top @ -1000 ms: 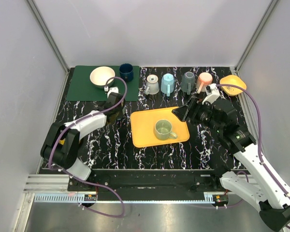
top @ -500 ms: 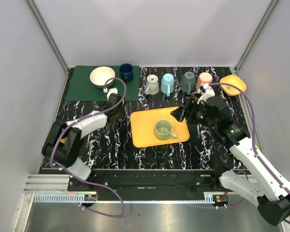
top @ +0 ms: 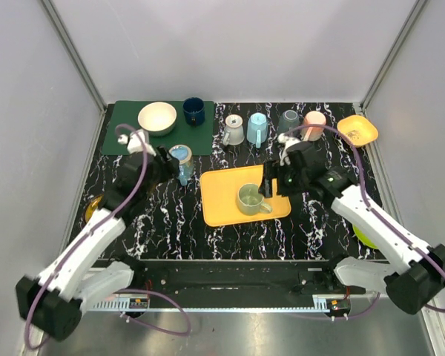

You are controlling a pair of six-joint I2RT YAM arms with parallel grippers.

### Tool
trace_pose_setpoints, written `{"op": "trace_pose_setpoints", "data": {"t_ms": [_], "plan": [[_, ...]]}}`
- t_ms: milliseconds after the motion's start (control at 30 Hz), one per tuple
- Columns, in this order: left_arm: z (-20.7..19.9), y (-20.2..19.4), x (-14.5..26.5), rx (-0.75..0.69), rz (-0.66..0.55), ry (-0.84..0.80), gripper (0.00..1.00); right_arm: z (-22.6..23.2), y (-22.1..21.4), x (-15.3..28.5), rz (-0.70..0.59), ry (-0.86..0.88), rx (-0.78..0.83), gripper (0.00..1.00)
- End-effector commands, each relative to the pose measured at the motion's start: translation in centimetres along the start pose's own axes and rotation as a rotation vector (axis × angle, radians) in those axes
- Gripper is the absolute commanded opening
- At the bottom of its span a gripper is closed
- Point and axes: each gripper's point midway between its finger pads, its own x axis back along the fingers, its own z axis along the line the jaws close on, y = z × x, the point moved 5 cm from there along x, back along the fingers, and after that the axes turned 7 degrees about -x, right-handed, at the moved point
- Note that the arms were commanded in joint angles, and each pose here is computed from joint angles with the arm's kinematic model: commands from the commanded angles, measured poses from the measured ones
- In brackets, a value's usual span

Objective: Turn the mug right side up

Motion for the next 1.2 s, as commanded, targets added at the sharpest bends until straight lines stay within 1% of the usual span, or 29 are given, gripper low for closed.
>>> {"op": "trace_pose_setpoints", "data": {"t_ms": [0,33,100,133,267,500,533,633,700,767,800,900,1033,1100,1133,1167], "plan": [[-0.5,-1.7,2.6,0.055,0.002,-0.102,0.67,0.0,-2.6,-1.2,0.158,-0.056,0.193,0.82],[-0.8,-1.6,3.6,0.068,-0.015,-0.137,0.67,-0.1,-3.2,-2.2,0.196,-0.072,0.233,0.82],[-1.0,-2.5,4.2,0.086,-0.004,-0.176,0.67,0.1,-3.7,-2.7,0.236,-0.069,0.255,0.82],[-1.3,-2.3,5.1,0.09,-0.024,-0.207,0.67,0.0,-4.0,-3.2,0.258,-0.071,0.263,0.82],[-1.4,-2.6,6.3,0.085,-0.023,-0.257,0.67,-1.1,-4.2,-4.0,0.281,-0.138,0.296,0.81],[-1.1,-3.8,6.9,0.074,-0.001,-0.287,0.66,-0.8,-4.3,-6.6,0.345,-0.152,0.329,0.78],[-1.0,-3.7,7.0,0.078,-0.01,-0.288,0.66,-0.9,-4.6,-7.4,0.368,-0.163,0.333,0.77],[-0.7,-3.7,7.2,0.077,-0.027,-0.281,0.66,-0.6,-4.8,-8.8,0.384,-0.176,0.341,0.75],[-0.7,-3.6,7.2,0.074,-0.027,-0.277,0.66,-0.5,-4.8,-9.5,0.403,-0.183,0.339,0.69],[-0.6,-3.6,7.2,0.071,-0.028,-0.274,0.66,-0.5,-4.7,-9.8,0.402,-0.194,0.335,0.67],[-0.6,-3.6,7.2,0.071,-0.028,-0.273,0.66,-0.5,-4.7,-10.0,0.403,-0.195,0.337,0.6],[-0.6,-3.7,7.1,0.071,-0.024,-0.267,0.66,-0.3,-4.4,-10.2,0.385,-0.187,0.334,0.53],[-0.7,-3.8,7.0,0.076,-0.018,-0.268,0.66,0.0,-4.2,-10.4,0.368,-0.17,0.324,0.36],[-0.6,-3.8,7.0,0.074,-0.017,-0.267,0.66,0.1,-4.3,-10.6,0.363,-0.167,0.317,0.34],[-0.6,-3.9,7.0,0.075,-0.016,-0.266,0.66,0.1,-4.2,-10.6,0.355,-0.166,0.309,0.29],[-0.6,-3.9,7.0,0.075,-0.016,-0.266,0.66,0.1,-4.3,-10.8,0.35,-0.164,0.305,0.28]]}}
